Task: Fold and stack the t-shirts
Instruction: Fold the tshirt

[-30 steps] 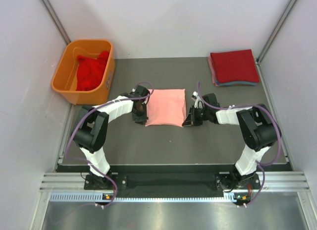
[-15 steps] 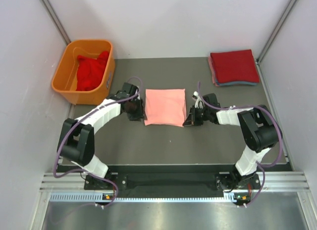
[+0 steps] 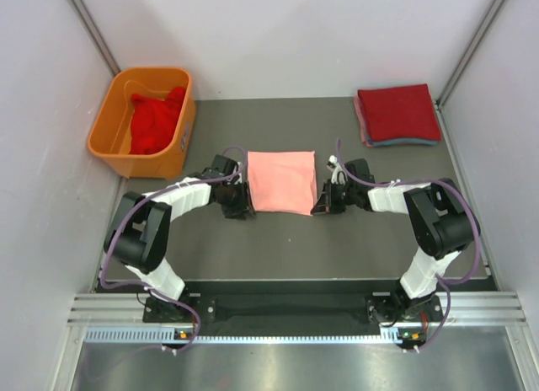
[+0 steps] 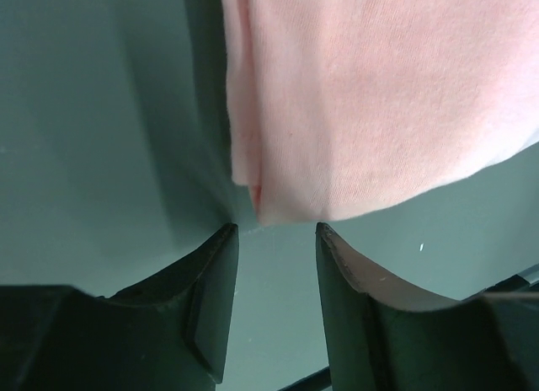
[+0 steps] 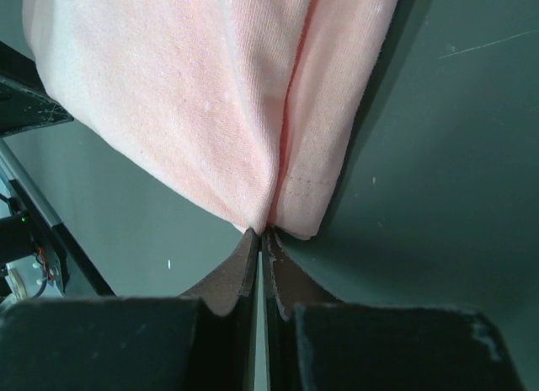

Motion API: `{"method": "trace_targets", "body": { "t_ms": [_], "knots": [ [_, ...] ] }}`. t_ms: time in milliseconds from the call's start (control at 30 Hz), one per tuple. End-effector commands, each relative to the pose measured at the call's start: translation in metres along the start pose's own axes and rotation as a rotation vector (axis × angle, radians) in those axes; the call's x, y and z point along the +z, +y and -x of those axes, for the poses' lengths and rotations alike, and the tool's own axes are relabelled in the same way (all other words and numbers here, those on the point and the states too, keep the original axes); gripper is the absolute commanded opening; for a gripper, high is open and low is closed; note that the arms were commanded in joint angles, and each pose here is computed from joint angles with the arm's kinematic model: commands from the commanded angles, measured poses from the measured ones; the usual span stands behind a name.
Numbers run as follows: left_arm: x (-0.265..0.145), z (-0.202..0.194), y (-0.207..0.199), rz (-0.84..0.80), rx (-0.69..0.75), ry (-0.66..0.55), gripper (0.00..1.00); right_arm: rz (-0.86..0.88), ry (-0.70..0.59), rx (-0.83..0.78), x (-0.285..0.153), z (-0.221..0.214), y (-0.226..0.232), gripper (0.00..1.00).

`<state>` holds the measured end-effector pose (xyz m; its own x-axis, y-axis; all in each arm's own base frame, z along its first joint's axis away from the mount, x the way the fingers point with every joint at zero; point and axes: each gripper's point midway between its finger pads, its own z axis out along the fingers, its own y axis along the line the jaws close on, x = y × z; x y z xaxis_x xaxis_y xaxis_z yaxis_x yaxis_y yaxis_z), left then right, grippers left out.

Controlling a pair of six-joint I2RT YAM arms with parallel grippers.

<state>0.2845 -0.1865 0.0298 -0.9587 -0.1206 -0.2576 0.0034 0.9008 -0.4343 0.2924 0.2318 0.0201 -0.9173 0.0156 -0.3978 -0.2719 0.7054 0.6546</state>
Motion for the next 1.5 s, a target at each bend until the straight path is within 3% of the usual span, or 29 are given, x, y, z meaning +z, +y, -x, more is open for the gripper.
{"method": "trace_targets", "body": {
  "t_ms": [0, 300, 367, 433, 467, 667, 933, 1000, 1033, 1100, 1133, 1267, 1467],
  "knots": [
    [0.007, 0.014, -0.012, -0.062, 0.015, -0.054, 0.47, 0.011, -0.033, -0.064, -0.006, 0.008, 0.009, 0.0],
    [0.007, 0.022, -0.003, -0.013, 0.039, -0.094, 0.44, 0.011, -0.033, -0.063, -0.006, 0.008, 0.008, 0.0],
    [0.008, 0.022, -0.003, -0.014, 0.044, -0.09, 0.36, 0.011, -0.033, -0.063, -0.006, 0.008, 0.008, 0.0],
    [0.008, 0.019, -0.001, -0.002, 0.046, -0.068, 0.17, 0.008, -0.029, -0.058, -0.006, 0.007, 0.007, 0.0],
    [0.008, 0.019, 0.001, 0.012, 0.044, -0.061, 0.0, 0.002, -0.031, -0.058, -0.008, 0.008, 0.005, 0.0],
    [-0.017, 0.017, 0.041, 0.272, -0.002, -0.082, 0.0, -0.092, -0.069, -0.043, -0.026, 0.011, -0.01, 0.0],
    [-0.01, 0.009, 0.029, 0.201, 0.006, -0.028, 0.0, -0.054, -0.041, -0.017, -0.017, 0.006, -0.007, 0.0],
    [-0.01, 0.006, 0.028, 0.2, 0.001, -0.009, 0.11, -0.047, -0.033, -0.019, -0.015, 0.003, -0.005, 0.0],
    [-0.012, 0.006, 0.028, 0.207, -0.004, 0.001, 0.19, -0.046, -0.025, -0.016, -0.015, 0.001, -0.005, 0.06],
    [-0.017, 0.009, 0.031, 0.247, -0.003, -0.011, 0.23, -0.048, -0.024, -0.02, -0.018, 0.003, -0.002, 0.14],
    [-0.023, 0.013, 0.031, 0.273, -0.003, -0.013, 0.26, -0.046, -0.039, -0.03, -0.02, 0.008, 0.0, 0.23],
    [-0.048, 0.042, 0.034, 0.396, 0.019, -0.094, 0.3, -0.066, -0.082, -0.043, -0.032, 0.027, 0.011, 0.31],
    [-0.047, 0.077, -0.042, 0.135, 0.089, -0.17, 0.31, -0.061, -0.121, -0.046, -0.019, 0.069, 0.013, 0.32]
  ]
}}
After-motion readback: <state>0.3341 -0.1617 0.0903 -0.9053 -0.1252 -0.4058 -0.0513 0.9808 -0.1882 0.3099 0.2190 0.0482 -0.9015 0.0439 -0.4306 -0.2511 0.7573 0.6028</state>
